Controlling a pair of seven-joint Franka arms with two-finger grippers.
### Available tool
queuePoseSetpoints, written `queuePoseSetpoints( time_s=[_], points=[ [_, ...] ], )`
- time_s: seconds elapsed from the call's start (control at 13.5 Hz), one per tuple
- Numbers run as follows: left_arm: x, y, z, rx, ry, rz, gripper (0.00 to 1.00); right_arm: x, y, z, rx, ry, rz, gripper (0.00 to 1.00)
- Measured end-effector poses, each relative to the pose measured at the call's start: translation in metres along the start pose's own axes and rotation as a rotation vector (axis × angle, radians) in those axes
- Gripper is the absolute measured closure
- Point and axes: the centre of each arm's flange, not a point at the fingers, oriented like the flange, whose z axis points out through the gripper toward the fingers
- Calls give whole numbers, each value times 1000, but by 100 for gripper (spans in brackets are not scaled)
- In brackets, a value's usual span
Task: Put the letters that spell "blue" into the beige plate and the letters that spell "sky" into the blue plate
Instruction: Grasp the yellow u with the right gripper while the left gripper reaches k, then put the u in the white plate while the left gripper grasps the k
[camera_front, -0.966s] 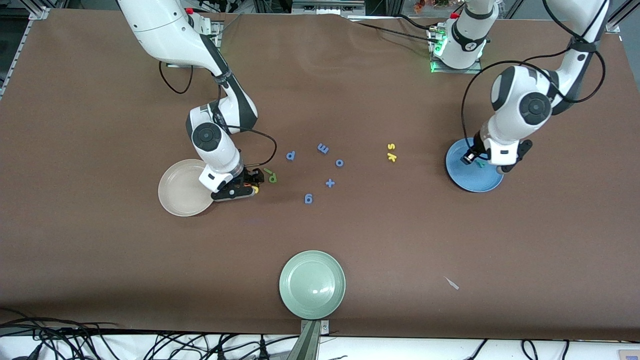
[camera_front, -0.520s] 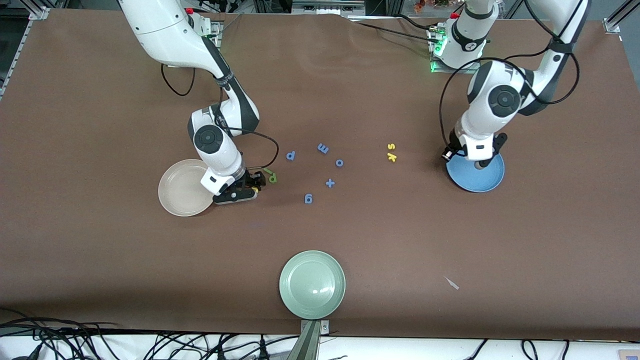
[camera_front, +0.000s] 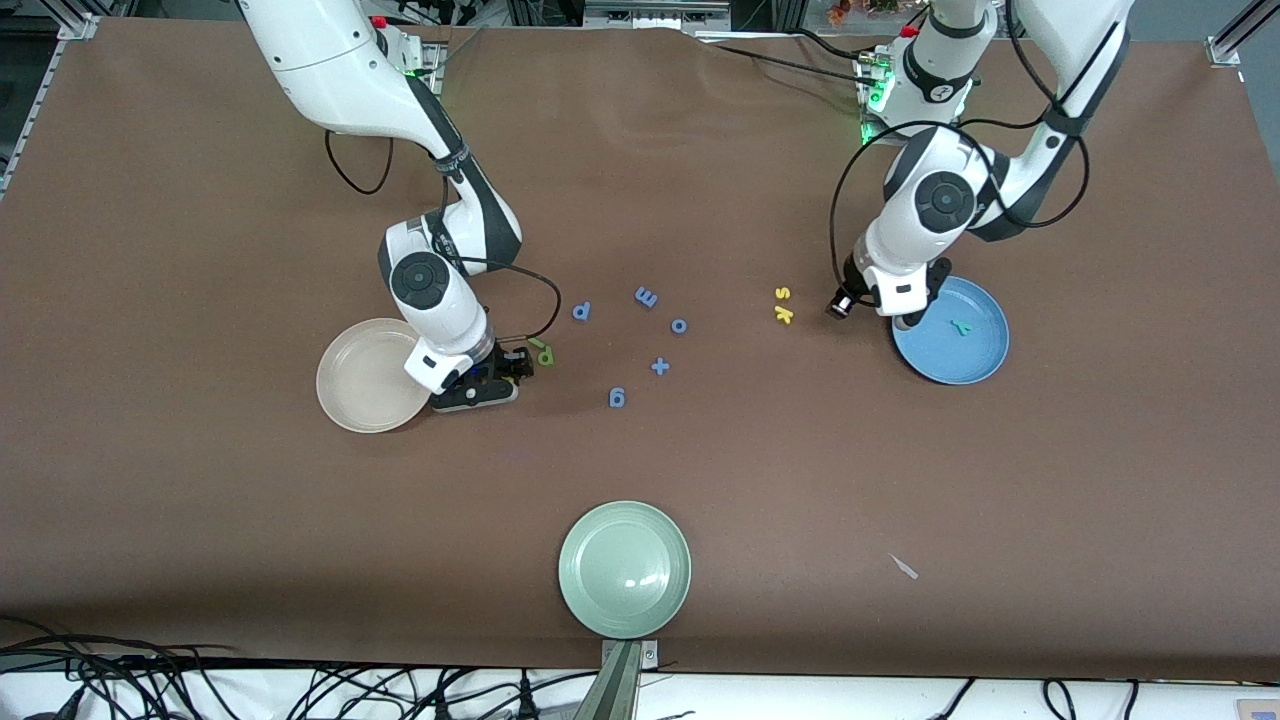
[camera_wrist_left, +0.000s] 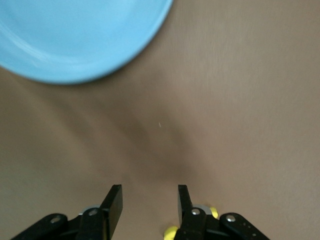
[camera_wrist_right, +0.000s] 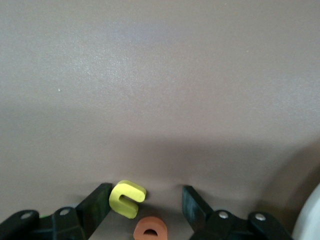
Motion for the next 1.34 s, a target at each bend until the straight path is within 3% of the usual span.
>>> queuePoseSetpoints(
  time_s=[0.37, 0.52, 0.59, 0.74, 1.11, 1.34],
  points=[
    [-23, 8, 14, -36, -26, -39, 47, 0, -1, 1, 0, -1, -1, 34],
    [-27, 9, 19, -39, -37, -45, 47, 0, -1, 0, 1, 0, -2, 44],
    [-27, 9, 20, -39, -38, -49, 47, 0, -1, 0, 1, 0, -2, 44],
    [-28, 10, 19, -41, -39, -49, 47, 0, -1, 1, 0, -1, -3, 58],
    [-35, 25, 15, -63, -50, -52, 45, 0, -1, 1, 0, -3, -3, 65],
    [-39, 30, 21, -58, -65, -52, 45, 3, 2, -2, -10, -40, -7, 65]
  ],
)
